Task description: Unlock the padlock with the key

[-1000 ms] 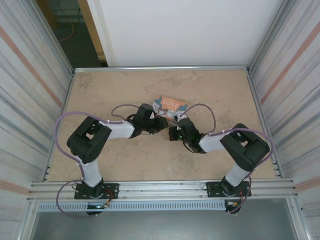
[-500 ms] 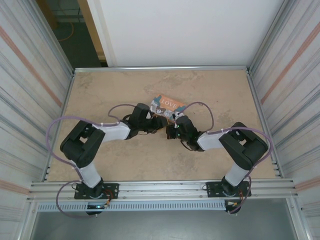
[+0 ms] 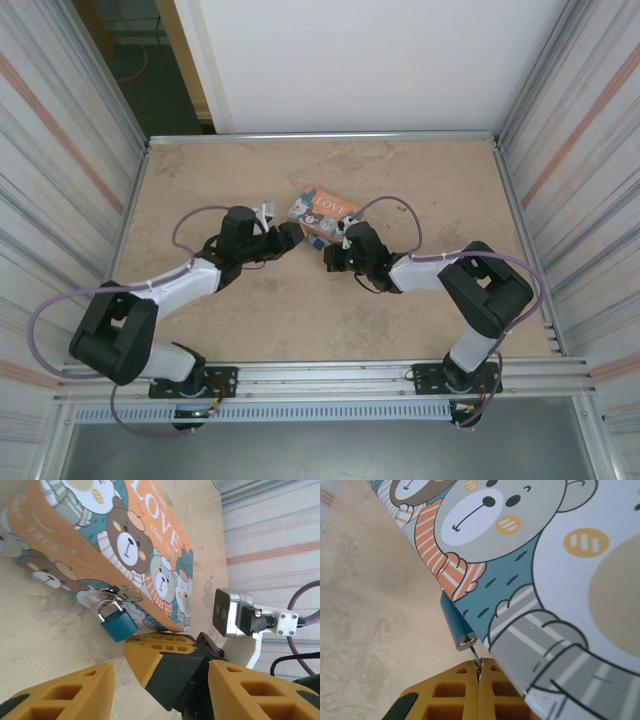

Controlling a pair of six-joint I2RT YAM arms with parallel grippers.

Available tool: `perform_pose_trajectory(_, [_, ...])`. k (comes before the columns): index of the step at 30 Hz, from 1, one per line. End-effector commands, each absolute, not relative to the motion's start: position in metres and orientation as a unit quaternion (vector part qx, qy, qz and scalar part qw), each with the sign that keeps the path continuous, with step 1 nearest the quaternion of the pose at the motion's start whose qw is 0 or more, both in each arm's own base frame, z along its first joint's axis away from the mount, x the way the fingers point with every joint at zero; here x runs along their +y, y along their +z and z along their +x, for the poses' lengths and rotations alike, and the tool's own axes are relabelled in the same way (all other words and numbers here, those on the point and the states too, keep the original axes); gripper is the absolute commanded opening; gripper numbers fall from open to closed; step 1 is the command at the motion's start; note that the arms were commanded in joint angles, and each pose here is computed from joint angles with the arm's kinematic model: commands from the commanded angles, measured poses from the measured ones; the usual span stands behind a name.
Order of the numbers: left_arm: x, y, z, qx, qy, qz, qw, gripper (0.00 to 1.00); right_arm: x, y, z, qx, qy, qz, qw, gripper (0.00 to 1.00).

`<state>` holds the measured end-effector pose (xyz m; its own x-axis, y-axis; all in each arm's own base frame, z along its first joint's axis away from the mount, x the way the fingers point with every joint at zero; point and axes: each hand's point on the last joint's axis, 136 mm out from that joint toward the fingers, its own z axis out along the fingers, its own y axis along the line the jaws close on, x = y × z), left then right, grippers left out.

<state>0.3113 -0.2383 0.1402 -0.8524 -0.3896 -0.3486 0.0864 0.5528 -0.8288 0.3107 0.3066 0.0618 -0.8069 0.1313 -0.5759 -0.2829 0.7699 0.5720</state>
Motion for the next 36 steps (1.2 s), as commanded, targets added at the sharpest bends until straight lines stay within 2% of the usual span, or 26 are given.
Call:
perform_pose_trajectory(1, [-0.229,0.143,0.31,0.831,-0.477,-0.103,0.267,0.53,0.318,0.074,0.311,0.88,0.376,-0.015,0.289,0.0])
perform_pose_trajectory(14, [-0.228,0.11,0.31,0.806,-0.525,-0.168,0.214,0.47,0.325,0.074,0.304,0.883,0.395,0.032,0.251,0.0])
perform_pose_trajectory(36, [-0.257,0.081,0.32,0.792,-0.559,-0.178,0.171,0.42,0.328,0.078,0.306,0.882,0.4,0.047,0.245,0.0])
